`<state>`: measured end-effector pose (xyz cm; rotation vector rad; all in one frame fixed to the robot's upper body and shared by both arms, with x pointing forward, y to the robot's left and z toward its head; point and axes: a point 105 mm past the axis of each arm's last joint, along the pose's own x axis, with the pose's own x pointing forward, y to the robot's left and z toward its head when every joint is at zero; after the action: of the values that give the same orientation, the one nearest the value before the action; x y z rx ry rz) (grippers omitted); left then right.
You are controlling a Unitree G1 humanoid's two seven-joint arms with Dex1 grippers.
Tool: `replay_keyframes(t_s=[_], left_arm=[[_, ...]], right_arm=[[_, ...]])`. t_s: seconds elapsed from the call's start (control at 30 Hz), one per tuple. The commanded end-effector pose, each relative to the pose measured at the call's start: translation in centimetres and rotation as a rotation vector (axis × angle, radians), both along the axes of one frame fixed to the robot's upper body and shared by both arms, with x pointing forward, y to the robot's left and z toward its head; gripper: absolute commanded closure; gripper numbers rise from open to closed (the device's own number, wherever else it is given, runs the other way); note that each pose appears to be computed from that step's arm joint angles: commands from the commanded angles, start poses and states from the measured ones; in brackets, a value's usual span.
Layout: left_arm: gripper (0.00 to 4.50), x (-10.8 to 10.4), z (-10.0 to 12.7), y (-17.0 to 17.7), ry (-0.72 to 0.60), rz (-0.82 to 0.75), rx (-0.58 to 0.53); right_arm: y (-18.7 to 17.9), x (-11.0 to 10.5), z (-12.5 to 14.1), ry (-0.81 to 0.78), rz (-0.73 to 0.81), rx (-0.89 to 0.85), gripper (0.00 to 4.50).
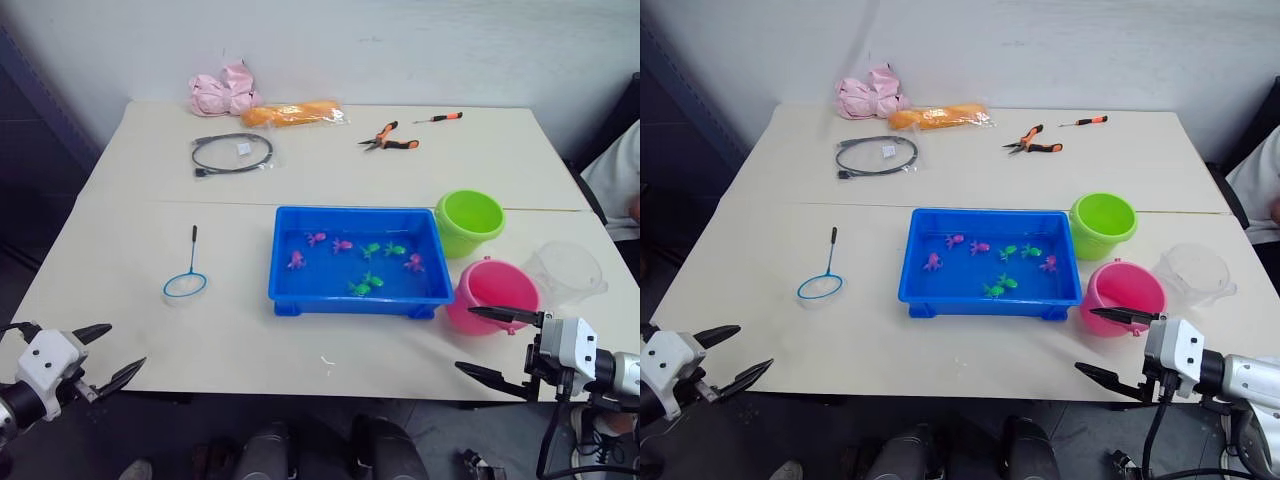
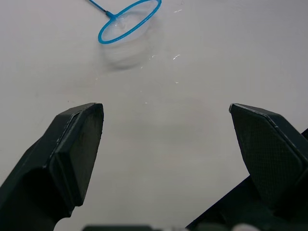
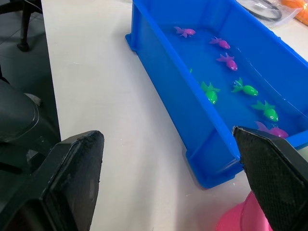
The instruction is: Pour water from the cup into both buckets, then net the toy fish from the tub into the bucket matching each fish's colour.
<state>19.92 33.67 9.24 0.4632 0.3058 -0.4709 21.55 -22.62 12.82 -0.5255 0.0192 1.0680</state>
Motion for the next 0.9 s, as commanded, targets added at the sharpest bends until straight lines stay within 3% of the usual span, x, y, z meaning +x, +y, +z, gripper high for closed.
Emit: replay_keyframes(t_s=[0.03, 0.33, 0.57, 0.77, 0.9], left_arm=[[0.03, 0.4, 1.7, -0.6, -0.031, -0.033, -0.033], [0.03, 1.3, 4.0, -5.2, -0.022, -0.238, -0.243], [0.03, 0.9, 4.3, -13.8, 0.016, -0.562, -0.345], [0.03, 2.2, 6.5, -18.5, -0.060, -0.696, -0.402], [0.03, 2.9, 7.7, -20.3, -0.089, -0.758, -0.411]], right_arm=[[0.1, -0.4, 1.0, -0.028, -0.023, 0.045, 0.00], [-4.4, -3.9, 2.6, -0.041, -0.353, 0.101, 0.00], [-11.7, -5.3, 0.9, -0.024, -0.879, 0.339, 0.00], [-15.1, -3.5, -3.4, -0.001, -1.192, 0.342, 0.00], [-16.5, -0.5, -4.0, -0.046, -1.294, 0.440, 0.00]])
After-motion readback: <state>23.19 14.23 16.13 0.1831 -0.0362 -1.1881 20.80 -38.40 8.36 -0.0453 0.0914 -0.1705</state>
